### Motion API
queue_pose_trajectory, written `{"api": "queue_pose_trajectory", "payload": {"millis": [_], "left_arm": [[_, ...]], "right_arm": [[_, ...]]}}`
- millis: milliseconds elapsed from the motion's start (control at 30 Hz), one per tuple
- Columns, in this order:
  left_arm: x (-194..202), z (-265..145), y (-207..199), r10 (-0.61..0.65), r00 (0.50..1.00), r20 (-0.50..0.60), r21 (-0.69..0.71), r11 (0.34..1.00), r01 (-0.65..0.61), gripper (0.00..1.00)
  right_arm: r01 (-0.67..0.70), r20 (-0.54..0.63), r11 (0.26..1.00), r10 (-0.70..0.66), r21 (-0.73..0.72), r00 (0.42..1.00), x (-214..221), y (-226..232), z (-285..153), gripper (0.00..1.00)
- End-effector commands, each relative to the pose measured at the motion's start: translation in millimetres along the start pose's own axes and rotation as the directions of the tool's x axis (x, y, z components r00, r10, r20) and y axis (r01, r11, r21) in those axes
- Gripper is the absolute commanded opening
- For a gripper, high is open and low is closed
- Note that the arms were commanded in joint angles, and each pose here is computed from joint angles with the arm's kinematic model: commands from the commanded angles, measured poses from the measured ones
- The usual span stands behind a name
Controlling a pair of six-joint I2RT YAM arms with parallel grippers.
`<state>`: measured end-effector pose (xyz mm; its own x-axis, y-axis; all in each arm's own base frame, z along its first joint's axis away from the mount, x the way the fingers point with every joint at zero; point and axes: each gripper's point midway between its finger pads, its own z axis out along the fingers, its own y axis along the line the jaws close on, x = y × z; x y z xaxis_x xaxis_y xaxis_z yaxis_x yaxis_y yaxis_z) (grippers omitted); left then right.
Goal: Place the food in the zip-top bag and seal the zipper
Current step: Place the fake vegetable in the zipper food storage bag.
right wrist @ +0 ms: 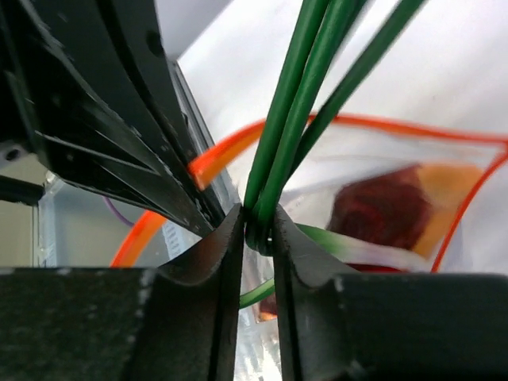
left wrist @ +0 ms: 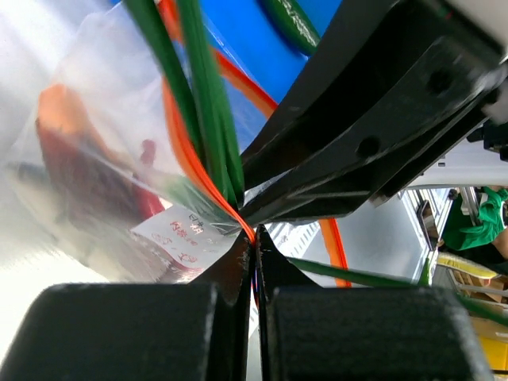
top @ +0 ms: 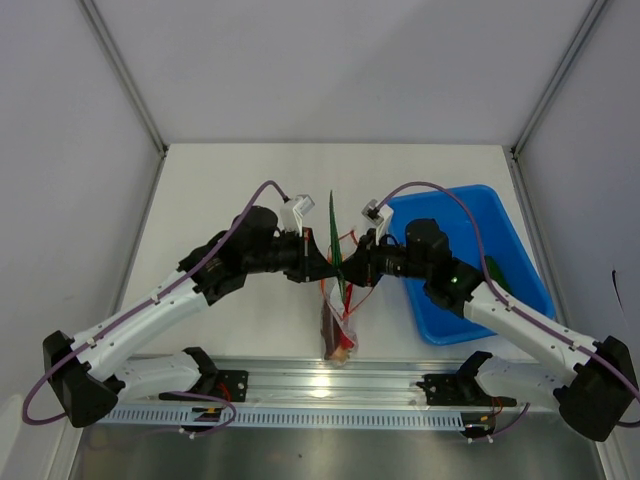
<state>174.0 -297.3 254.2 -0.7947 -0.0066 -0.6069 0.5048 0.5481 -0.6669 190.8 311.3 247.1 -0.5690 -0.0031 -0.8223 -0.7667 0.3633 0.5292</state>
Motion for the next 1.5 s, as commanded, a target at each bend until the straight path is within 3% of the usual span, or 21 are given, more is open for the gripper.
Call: {"api": "queue_pose_trajectory", "payload": {"millis": [0, 133, 433, 600, 667, 700, 733, 833, 933, 1200, 1233, 1267, 1367, 1467], "left_arm": [[-19, -8, -19, 0.031, 0.997, 0.068, 0.059, 0.998, -0.035, 0.01], [-20, -8, -19, 0.032, 0.997, 0.069, 0.058, 0.998, -0.036, 0.01], [-23, -9, -15, 0.032, 0.996, 0.079, 0.041, 0.999, -0.036, 0.01], [-26, -10, -15, 0.03, 0.995, 0.092, 0.038, 0.999, -0.034, 0.01], [-27, -10, -17, 0.032, 0.995, 0.093, 0.042, 0.998, -0.036, 0.01], [-27, -10, -16, 0.031, 0.995, 0.091, 0.041, 0.999, -0.035, 0.01], [-26, -10, -17, 0.03, 0.996, 0.088, 0.042, 0.999, -0.034, 0.01], [-24, -10, -16, 0.03, 0.996, 0.081, 0.039, 0.999, -0.033, 0.01], [-23, -9, -13, 0.027, 0.996, 0.081, 0.033, 0.999, -0.029, 0.01], [-23, -6, -13, 0.022, 0.997, 0.074, 0.035, 0.999, -0.025, 0.0], [-23, -6, -13, 0.022, 0.997, 0.074, 0.035, 0.999, -0.025, 0.01], [-23, -6, -13, 0.022, 0.997, 0.074, 0.035, 0.999, -0.025, 0.01], [-23, -6, -13, 0.023, 0.997, 0.074, 0.037, 0.999, -0.025, 0.01], [-23, -5, -13, 0.023, 0.997, 0.074, 0.038, 0.999, -0.026, 0.0]], "right_arm": [[0.01, -0.064, 0.998, -0.006, 0.061, 0.998, 21, -10, 0, 0.25], [0.016, -0.121, 0.997, -0.006, 0.078, 0.993, 30, -9, -2, 0.35], [0.031, -0.294, 0.998, -0.016, 0.047, 0.956, 43, 1, -11, 0.29], [0.047, -0.386, 0.993, -0.002, 0.109, 0.922, 56, -14, -12, 0.29], [0.046, -0.429, 0.988, 0.023, 0.148, 0.903, 64, -25, -10, 0.39], [0.042, -0.442, 0.987, 0.03, 0.153, 0.897, 67, -26, -9, 0.56], [0.034, -0.452, 0.986, 0.044, 0.163, 0.891, 70, -30, -7, 0.6], [0.03, -0.411, 0.988, 0.036, 0.154, 0.911, 59, -23, -6, 0.74], [0.038, -0.345, 0.988, 0.016, 0.15, 0.939, 34, -12, -7, 0.81], [0.069, -0.189, 0.98, -0.033, 0.189, 0.981, -51, 28, -33, 0.85], [0.063, -0.174, 0.977, -0.027, 0.205, 0.984, -58, 30, -36, 0.91], [0.064, -0.156, 0.969, -0.027, 0.24, 0.987, -67, 31, -42, 0.91], [0.05, -0.146, 0.942, -0.001, 0.332, 0.989, -72, 21, -54, 0.99], [0.002, -0.188, 0.911, 0.083, 0.412, 0.979, -53, 1, -58, 0.99]]}}
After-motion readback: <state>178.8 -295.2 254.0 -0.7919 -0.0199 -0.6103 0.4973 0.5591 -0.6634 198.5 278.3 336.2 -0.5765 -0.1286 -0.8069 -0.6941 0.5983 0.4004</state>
